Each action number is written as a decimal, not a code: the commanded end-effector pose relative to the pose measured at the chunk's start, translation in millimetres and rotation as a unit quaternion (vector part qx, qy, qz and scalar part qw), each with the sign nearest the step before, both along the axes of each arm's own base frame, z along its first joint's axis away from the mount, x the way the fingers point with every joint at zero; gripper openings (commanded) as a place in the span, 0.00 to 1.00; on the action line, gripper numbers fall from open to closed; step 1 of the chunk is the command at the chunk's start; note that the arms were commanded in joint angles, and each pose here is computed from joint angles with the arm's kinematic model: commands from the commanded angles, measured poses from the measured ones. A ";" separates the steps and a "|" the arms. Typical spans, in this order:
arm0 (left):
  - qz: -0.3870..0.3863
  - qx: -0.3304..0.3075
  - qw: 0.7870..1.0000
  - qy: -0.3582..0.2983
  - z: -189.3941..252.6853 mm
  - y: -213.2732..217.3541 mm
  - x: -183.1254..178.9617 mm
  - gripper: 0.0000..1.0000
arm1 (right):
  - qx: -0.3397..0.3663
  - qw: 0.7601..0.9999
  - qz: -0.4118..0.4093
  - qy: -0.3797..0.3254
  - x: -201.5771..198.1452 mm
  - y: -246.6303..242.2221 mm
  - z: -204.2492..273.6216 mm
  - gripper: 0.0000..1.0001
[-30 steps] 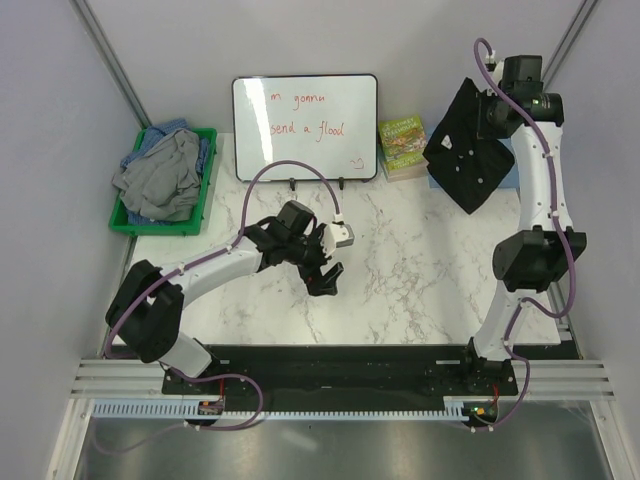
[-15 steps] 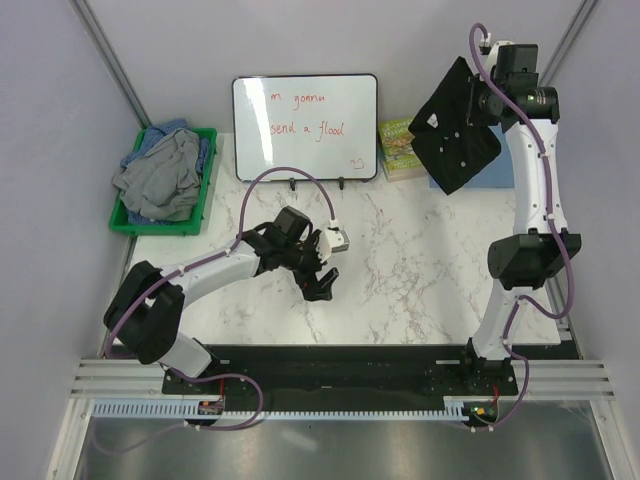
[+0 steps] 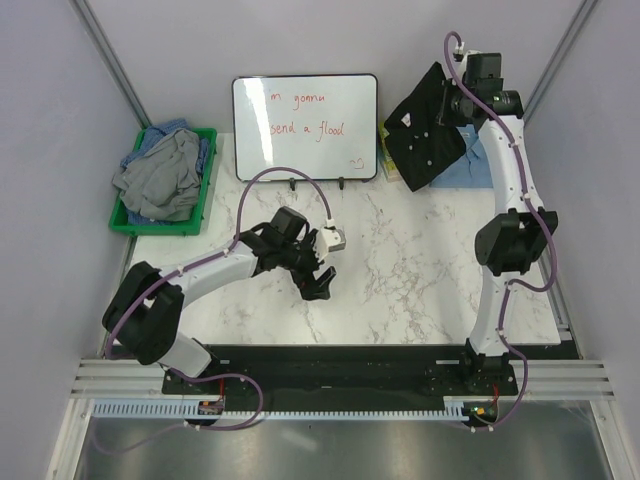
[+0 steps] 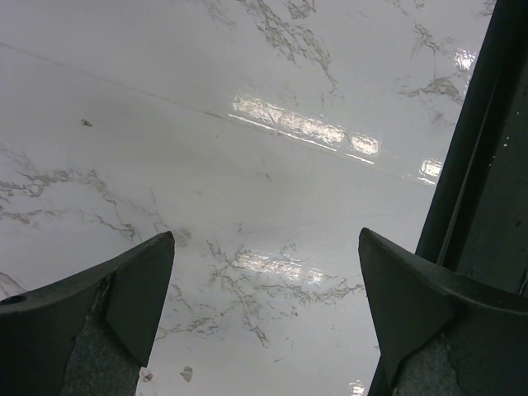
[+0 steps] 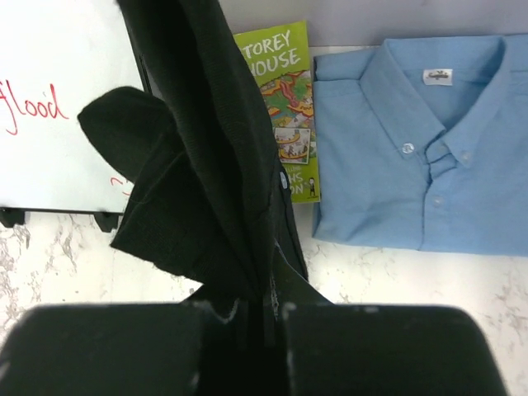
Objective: Fold and stack the long sleeve shirts
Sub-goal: Neatly place the folded shirt to the corner
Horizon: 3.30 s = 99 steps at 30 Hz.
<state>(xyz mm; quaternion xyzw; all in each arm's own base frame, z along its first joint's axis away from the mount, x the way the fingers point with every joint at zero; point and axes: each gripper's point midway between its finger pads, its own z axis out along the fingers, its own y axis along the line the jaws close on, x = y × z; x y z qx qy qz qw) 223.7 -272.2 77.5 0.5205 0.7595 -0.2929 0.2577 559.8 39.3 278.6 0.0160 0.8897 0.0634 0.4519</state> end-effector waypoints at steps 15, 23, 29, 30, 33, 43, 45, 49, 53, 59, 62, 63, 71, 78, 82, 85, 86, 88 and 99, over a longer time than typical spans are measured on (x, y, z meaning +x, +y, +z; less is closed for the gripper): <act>0.005 -0.015 1.000 -0.015 9.8 -1.6 9.5 0.99 | 0.068 0.993 -0.067 -0.073 62.4 -52.9 -5.9 0.00; 0.008 -0.006 1.000 -0.005 9.1 -1.7 11.1 0.99 | 0.116 0.988 -0.084 -0.060 69.1 -91.2 -29.8 0.00; 0.008 0.003 1.000 0.010 9.8 -2.6 11.4 0.99 | 0.189 0.977 -0.088 -0.037 69.6 -105.9 -56.6 0.00; 0.005 0.009 1.000 0.015 8.7 -0.9 9.3 0.99 | 0.199 0.976 -0.085 -0.030 68.4 -107.3 -63.1 0.00; 0.005 0.017 1.000 0.020 8.5 0.5 9.5 0.99 | 0.221 0.971 -0.092 -0.031 71.3 -121.6 -70.3 0.00; 0.015 0.038 0.998 0.049 6.7 -2.1 14.2 0.99 | 0.227 0.966 -0.107 -0.055 83.2 -167.1 -82.2 0.00; 0.017 0.042 0.998 0.053 5.9 -3.4 16.5 0.99 | 0.224 0.967 -0.107 -0.059 84.1 -172.8 -82.6 0.00; 0.020 0.046 0.997 0.062 4.1 -4.7 17.3 0.99 | 0.208 0.971 -0.103 -0.065 84.9 -183.6 -84.8 0.00; 0.024 0.046 0.996 0.067 3.6 -6.8 19.6 0.99 | 0.181 0.977 -0.091 -0.068 82.2 -192.3 -86.2 0.00; 0.031 0.047 0.996 0.073 3.6 -9.2 22.2 0.99 | 0.131 0.984 -0.093 -0.077 80.3 -210.0 -84.7 0.00; 0.033 0.046 0.995 0.078 3.0 -10.4 22.4 0.99 | 0.104 0.987 -0.092 -0.079 82.2 -218.9 -90.7 0.00; 0.033 0.046 0.995 0.078 3.6 -11.3 22.6 0.99 | 0.097 0.988 -0.089 -0.084 84.3 -220.5 -91.3 0.00; 0.043 0.051 0.994 0.083 4.7 -7.9 20.3 0.99 | 0.037 0.984 -0.112 -0.133 103.4 -242.3 -88.9 0.74; 0.051 0.056 0.994 0.080 5.3 -4.5 20.7 0.99 | -0.007 0.977 -0.098 -0.190 103.4 -244.5 -38.8 0.88; 0.064 0.042 0.994 0.078 11.9 -3.3 24.1 0.99 | -0.032 0.977 -0.079 -0.197 92.9 -237.6 -20.1 0.91; 0.067 0.028 0.994 0.078 17.4 -1.8 25.4 0.99 | -0.072 0.979 -0.043 -0.188 81.0 -230.7 -11.7 0.91; 0.068 0.021 0.995 0.076 20.2 -2.0 27.1 0.99 | -0.079 0.982 -0.017 -0.171 73.2 -220.2 -13.5 0.89; 0.069 0.014 0.995 0.074 21.9 -1.2 28.3 0.99 | -0.059 0.986 0.041 -0.147 64.9 -192.8 -28.5 0.84; 0.090 0.009 0.994 0.069 21.6 15.7 34.0 0.99 | -0.050 0.986 0.156 -0.018 57.5 -45.8 -133.2 0.47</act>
